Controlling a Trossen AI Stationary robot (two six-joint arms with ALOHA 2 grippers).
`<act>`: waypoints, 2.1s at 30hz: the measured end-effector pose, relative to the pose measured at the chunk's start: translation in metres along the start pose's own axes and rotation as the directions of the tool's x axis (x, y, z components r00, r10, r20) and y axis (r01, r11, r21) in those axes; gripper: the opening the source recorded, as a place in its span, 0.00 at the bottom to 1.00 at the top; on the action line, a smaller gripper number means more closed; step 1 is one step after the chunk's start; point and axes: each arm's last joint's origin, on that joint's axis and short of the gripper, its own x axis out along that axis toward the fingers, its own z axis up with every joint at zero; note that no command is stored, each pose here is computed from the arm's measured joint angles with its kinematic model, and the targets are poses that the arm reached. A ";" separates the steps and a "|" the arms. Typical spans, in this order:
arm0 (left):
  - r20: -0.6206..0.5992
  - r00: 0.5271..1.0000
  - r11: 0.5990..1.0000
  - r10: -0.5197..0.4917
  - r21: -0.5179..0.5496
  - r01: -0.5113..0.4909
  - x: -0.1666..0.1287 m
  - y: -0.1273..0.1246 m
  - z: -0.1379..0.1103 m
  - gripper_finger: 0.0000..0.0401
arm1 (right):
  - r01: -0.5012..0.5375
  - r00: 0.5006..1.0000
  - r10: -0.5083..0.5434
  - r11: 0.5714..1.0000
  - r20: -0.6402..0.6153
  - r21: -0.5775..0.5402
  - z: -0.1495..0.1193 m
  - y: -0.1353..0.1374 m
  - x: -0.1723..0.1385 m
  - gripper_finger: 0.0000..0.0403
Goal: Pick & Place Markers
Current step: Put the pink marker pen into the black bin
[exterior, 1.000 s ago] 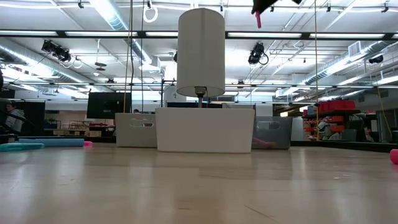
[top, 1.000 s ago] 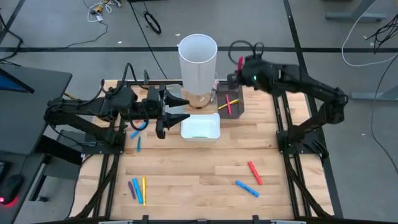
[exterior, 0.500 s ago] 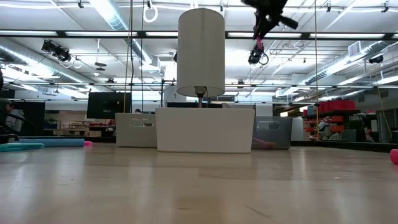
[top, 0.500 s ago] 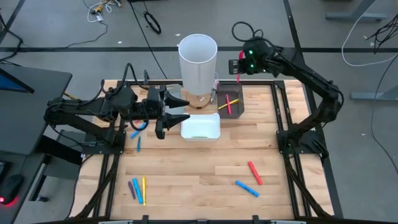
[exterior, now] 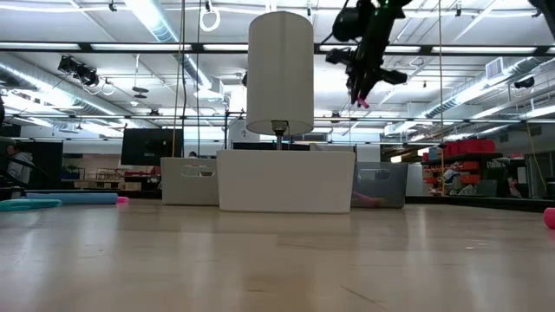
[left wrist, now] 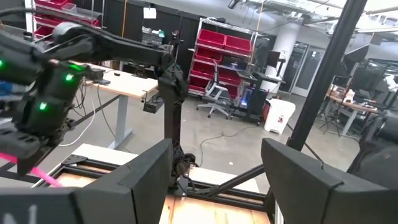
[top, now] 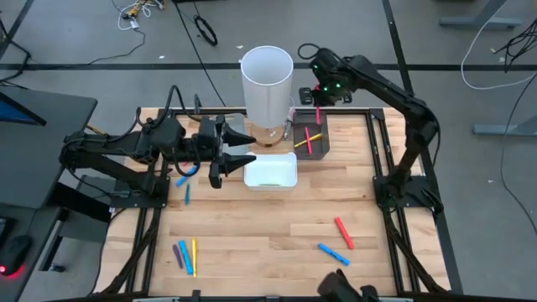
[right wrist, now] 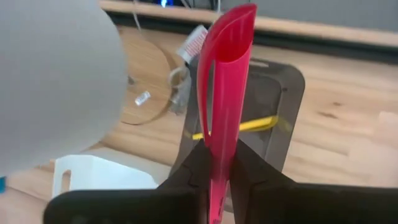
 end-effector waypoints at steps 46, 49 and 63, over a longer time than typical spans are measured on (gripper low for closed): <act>-0.002 1.000 1.000 -0.003 -0.017 0.003 0.000 0.000 0.000 0.63 | 0.211 0.918 -0.188 0.977 -0.348 0.029 -0.014 -0.036 0.185 0.05; -0.002 1.000 1.000 -0.003 -0.017 0.003 0.000 0.000 0.000 0.63 | 0.201 0.928 -0.181 0.979 -0.327 0.029 -0.014 -0.036 0.188 0.05; -0.002 1.000 1.000 -0.003 -0.018 0.003 0.000 0.000 0.000 0.63 | 0.191 0.923 -0.172 0.981 -0.345 0.022 -0.021 -0.038 0.195 0.29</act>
